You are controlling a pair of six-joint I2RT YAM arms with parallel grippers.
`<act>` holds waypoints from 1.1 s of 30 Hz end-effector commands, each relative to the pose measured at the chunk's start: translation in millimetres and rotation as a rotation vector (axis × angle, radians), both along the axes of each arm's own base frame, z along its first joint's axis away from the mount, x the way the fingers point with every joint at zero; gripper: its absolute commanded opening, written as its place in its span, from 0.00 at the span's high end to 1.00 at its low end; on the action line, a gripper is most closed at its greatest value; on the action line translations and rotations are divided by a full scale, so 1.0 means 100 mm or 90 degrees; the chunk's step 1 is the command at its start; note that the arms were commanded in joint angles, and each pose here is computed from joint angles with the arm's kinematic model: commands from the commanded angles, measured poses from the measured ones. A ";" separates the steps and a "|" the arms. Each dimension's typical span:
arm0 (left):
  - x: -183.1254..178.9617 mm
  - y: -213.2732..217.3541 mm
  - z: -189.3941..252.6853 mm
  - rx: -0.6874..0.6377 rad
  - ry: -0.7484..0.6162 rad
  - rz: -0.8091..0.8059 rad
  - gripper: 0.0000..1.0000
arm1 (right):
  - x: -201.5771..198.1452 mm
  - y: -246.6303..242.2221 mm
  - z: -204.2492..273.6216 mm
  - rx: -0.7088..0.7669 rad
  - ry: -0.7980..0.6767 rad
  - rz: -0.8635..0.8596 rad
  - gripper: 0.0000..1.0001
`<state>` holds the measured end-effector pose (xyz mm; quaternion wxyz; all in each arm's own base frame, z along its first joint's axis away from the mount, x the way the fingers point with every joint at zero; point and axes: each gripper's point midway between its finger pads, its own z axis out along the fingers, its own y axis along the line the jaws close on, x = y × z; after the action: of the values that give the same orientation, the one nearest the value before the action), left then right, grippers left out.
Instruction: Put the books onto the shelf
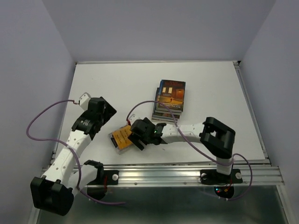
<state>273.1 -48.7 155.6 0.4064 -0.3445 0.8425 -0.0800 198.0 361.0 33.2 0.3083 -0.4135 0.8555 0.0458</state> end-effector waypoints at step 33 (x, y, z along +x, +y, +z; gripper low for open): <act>0.32 0.65 -1.02 -0.041 0.133 0.196 0.11 | 1.41 0.32 0.15 0.161 0.127 -0.262 0.00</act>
<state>308.6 20.6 72.0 0.3381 -0.4805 0.8092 -0.0054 362.0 406.0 48.7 0.3085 -0.2101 0.9189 0.1277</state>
